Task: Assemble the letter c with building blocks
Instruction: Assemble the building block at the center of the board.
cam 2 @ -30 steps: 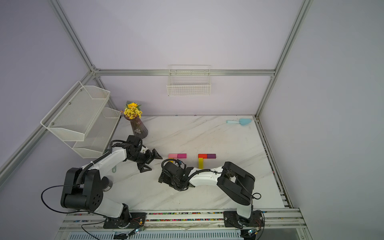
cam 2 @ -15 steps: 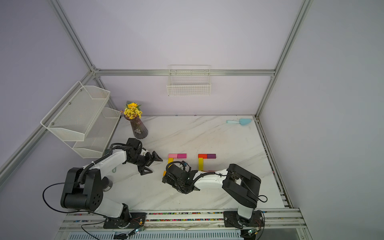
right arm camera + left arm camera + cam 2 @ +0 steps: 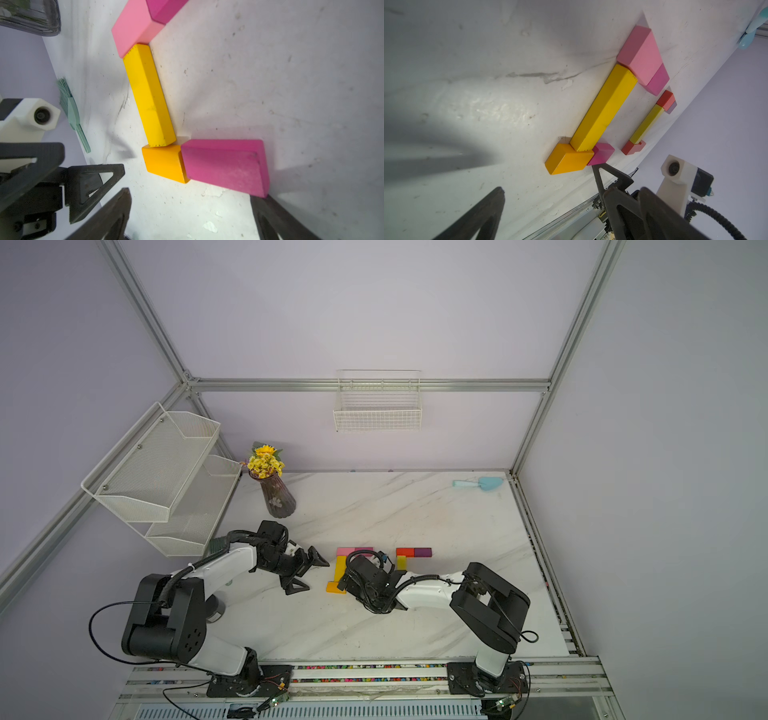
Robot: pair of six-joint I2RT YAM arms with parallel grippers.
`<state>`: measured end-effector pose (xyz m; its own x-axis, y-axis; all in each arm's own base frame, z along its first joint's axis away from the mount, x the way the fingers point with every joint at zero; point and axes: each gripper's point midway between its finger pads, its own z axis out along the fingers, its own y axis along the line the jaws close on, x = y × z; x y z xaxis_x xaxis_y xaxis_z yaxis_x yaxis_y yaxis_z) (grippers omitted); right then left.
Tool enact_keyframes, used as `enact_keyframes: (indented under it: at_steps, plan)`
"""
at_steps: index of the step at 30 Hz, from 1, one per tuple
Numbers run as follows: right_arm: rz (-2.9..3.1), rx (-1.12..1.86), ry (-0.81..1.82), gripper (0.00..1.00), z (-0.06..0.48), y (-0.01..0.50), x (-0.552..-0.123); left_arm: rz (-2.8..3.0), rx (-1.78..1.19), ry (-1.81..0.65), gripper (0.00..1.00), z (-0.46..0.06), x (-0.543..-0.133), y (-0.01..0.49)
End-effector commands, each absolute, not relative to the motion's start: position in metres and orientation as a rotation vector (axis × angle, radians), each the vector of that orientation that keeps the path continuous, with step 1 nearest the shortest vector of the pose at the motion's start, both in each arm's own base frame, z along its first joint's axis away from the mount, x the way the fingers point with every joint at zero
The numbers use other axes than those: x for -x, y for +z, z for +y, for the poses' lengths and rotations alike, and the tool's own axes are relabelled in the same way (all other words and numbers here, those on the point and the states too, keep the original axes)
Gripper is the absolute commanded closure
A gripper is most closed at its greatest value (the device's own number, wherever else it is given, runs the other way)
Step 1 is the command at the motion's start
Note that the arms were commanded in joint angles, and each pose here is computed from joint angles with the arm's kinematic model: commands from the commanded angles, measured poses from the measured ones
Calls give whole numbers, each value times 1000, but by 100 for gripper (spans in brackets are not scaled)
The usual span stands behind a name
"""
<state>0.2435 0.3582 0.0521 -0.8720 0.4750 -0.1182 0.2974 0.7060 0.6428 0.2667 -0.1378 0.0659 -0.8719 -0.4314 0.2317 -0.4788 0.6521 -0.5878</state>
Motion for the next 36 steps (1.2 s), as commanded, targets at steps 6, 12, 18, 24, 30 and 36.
enact_keyframes:
  at_steps: [6, 12, 18, 24, 30, 36]
  plan:
    - [2631, -619, 946, 8, 352, 62, -247, -2808, -749, 1074, 0, -153, -271, 73]
    - [2611, -634, 961, 8, 342, 70, -243, -2811, -736, 1071, 0, -162, -273, 70]
    - [2596, -676, 942, 8, 323, 69, -244, -2822, -735, 1056, 0, -167, -276, 64]
    - [2590, -678, 935, 8, 318, 71, -254, -2820, -736, 1047, 0, -172, -276, 60]
    - [2600, -679, 923, 8, 318, 66, -265, -2816, -743, 1052, 0, -177, -276, 60]
    - [2619, -657, 923, 8, 324, 62, -272, -2810, -745, 1058, 0, -182, -274, 59]
